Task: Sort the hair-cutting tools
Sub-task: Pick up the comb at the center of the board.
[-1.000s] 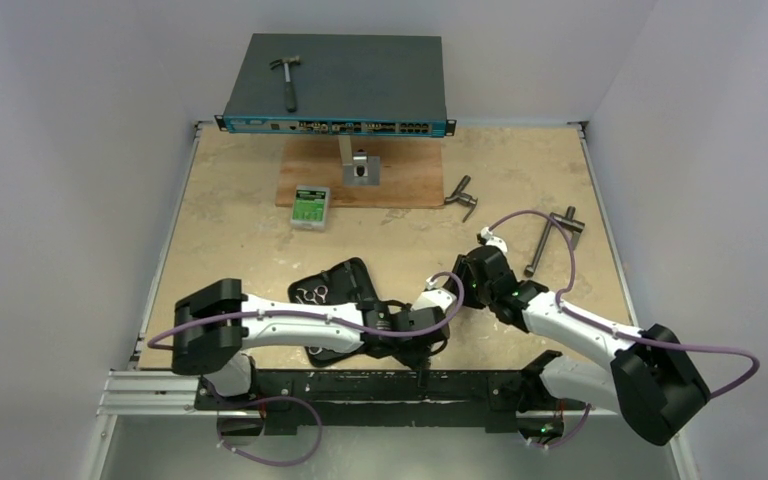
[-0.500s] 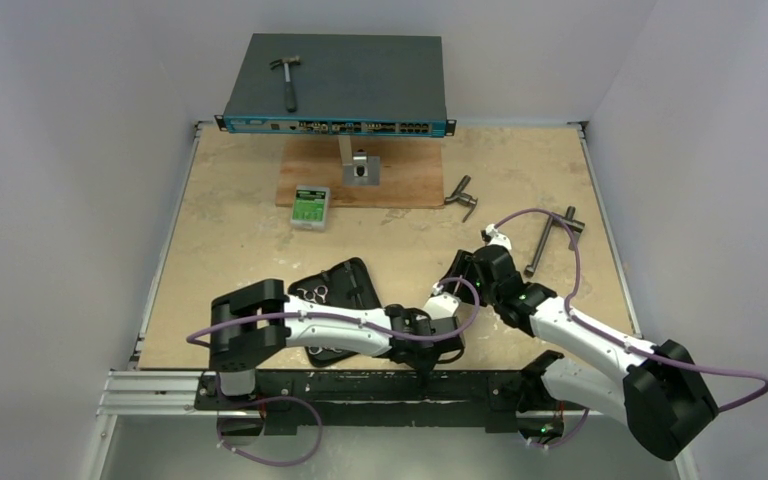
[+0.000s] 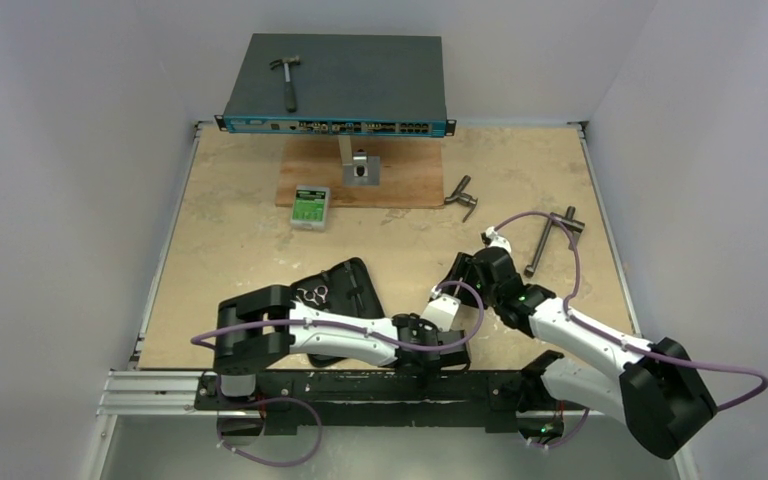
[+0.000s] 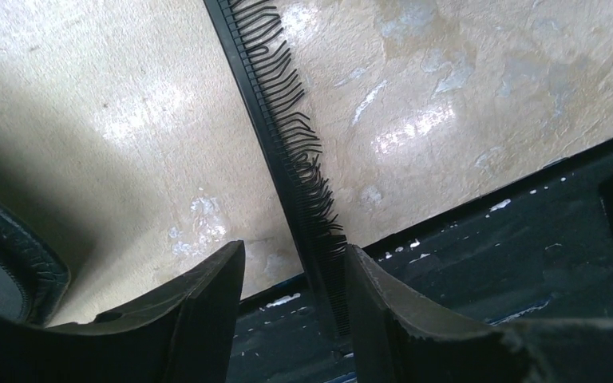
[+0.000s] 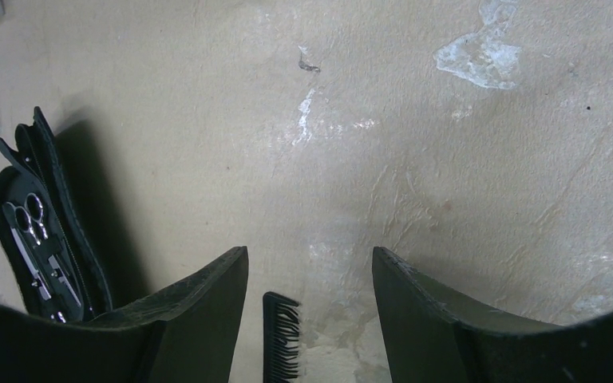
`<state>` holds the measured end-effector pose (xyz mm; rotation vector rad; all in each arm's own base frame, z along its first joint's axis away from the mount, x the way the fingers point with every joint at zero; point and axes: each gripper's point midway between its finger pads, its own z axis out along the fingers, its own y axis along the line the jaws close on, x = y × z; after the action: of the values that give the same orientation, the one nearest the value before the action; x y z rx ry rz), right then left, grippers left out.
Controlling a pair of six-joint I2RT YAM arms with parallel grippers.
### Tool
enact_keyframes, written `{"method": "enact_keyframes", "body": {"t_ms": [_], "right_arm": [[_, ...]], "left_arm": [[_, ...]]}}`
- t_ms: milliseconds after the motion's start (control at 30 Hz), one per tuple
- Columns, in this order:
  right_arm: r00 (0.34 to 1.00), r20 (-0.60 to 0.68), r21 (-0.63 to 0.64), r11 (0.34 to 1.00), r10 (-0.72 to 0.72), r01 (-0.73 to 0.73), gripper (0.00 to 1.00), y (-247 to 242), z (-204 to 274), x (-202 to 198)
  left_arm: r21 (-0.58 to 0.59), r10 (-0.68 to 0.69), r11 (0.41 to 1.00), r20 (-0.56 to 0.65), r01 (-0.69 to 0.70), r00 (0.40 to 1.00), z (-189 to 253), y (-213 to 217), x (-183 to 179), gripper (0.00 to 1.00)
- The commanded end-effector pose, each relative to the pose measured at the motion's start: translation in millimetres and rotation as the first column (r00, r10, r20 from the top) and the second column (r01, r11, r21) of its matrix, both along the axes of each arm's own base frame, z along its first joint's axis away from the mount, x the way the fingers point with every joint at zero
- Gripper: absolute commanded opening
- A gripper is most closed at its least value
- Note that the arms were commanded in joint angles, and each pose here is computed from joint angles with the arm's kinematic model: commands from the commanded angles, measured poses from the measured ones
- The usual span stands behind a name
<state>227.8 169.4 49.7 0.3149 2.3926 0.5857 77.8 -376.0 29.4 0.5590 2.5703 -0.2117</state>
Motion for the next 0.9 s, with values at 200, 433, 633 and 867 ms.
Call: {"method": "enact_keyframes", "body": {"t_ms": [200,433,633,867], "right_arm": [[0.999,0.041,0.027,1.0,-0.016,0.014,0.59,-2,14,3],[0.999,0.043,0.033,0.999,-0.022,0.021,0.59,-3,15,3],[0.999,0.048,0.038,0.999,-0.024,0.022,0.59,-4,17,3],[0.998,0.056,0.035,0.999,-0.021,0.019,0.59,-6,19,3]], "left_arm": [[-0.029,0.117,0.993,0.003,-0.117,0.993,-5,-12,0,0.47],[0.015,0.163,0.986,-0.004,-0.163,0.987,-11,-7,-1,0.4],[0.012,0.207,0.978,-0.009,-0.207,0.978,-11,2,-2,0.26],[-0.018,0.209,0.978,0.004,-0.209,0.978,-2,6,1,0.09]]}}
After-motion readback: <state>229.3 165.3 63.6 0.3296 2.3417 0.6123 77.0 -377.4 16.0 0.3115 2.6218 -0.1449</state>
